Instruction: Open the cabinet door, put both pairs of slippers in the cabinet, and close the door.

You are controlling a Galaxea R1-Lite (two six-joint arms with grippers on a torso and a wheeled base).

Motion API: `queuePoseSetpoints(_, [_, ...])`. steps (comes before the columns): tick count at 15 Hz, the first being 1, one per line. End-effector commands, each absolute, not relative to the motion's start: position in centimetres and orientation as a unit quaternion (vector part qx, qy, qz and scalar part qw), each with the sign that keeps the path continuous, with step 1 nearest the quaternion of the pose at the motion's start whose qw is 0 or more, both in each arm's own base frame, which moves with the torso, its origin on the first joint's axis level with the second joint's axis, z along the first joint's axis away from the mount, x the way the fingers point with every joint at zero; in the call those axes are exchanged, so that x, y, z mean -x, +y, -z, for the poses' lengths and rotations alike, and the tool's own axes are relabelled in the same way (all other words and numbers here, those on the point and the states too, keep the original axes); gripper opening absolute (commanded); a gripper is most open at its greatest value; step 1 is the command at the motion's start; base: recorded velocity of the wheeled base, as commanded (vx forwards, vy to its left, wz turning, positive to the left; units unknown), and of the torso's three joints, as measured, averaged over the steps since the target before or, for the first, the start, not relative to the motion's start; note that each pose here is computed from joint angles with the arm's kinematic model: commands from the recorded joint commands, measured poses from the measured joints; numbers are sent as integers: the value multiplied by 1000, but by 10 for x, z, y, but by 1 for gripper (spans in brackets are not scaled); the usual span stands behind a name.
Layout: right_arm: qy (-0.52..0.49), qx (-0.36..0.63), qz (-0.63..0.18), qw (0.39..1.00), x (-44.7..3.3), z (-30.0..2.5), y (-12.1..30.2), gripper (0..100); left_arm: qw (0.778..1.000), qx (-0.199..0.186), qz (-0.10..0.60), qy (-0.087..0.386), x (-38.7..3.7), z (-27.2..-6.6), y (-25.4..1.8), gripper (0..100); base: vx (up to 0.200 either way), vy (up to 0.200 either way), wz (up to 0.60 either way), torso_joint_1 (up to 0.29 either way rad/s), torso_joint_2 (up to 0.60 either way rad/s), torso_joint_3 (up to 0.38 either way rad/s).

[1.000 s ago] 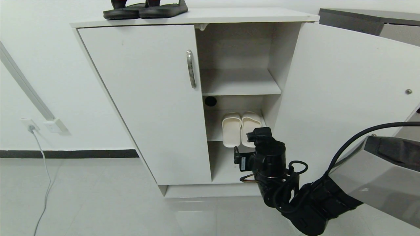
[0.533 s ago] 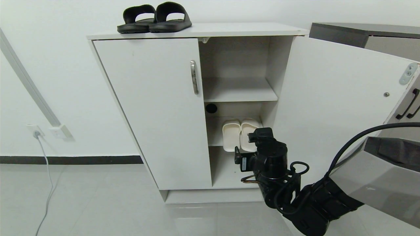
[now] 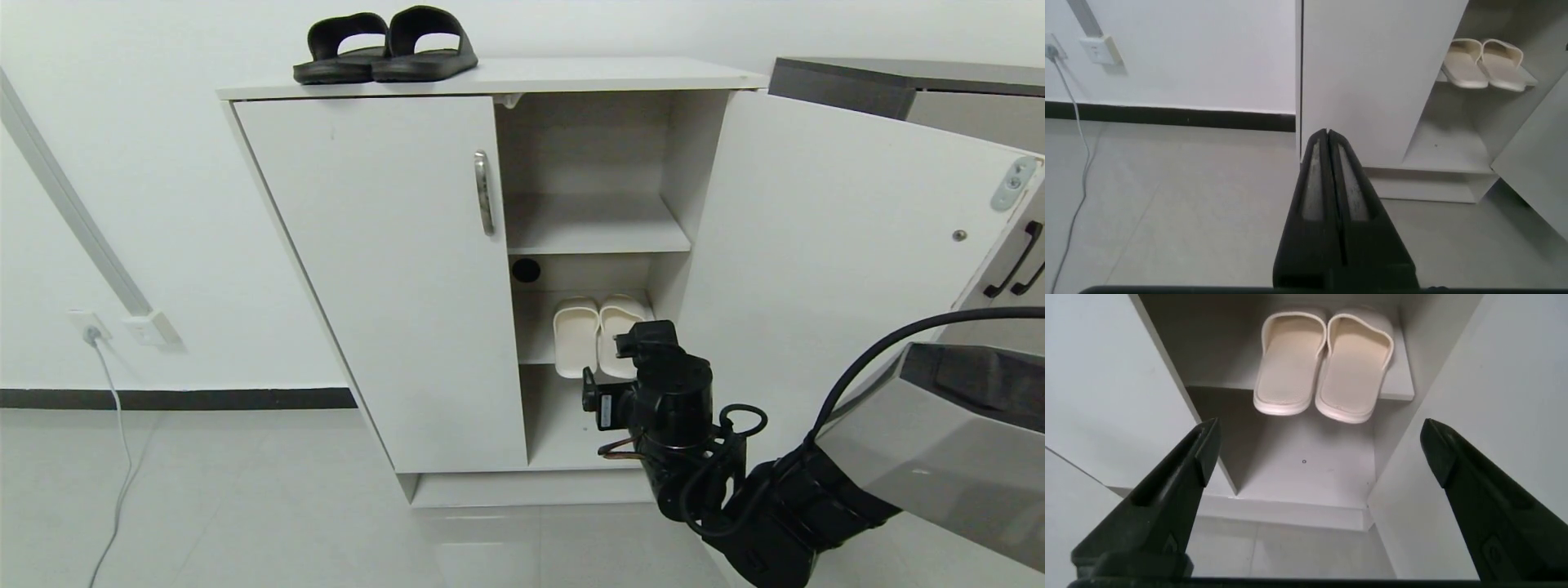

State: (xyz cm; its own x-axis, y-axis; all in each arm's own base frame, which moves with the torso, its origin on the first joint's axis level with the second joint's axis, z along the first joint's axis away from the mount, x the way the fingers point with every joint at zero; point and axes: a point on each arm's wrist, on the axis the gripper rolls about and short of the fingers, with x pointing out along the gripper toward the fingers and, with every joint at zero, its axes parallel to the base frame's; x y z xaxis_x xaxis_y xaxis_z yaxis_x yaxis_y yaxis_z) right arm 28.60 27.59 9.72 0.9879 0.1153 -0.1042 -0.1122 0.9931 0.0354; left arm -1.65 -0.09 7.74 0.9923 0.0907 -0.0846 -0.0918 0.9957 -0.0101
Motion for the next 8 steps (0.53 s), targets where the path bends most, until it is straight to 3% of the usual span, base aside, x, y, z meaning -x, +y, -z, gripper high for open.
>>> queuePoseSetpoints(1, [54,-14,-57,997,-286,-95,277,100,998,7,-46,42,16,-77,-1,0,0,200,0,-2,2,2])
queuePoseSetpoints(8, [54,-14,-57,997,-286,-94,277,100,998,7,-45,43,16,-77,-1,0,0,200,0,2,4,4])
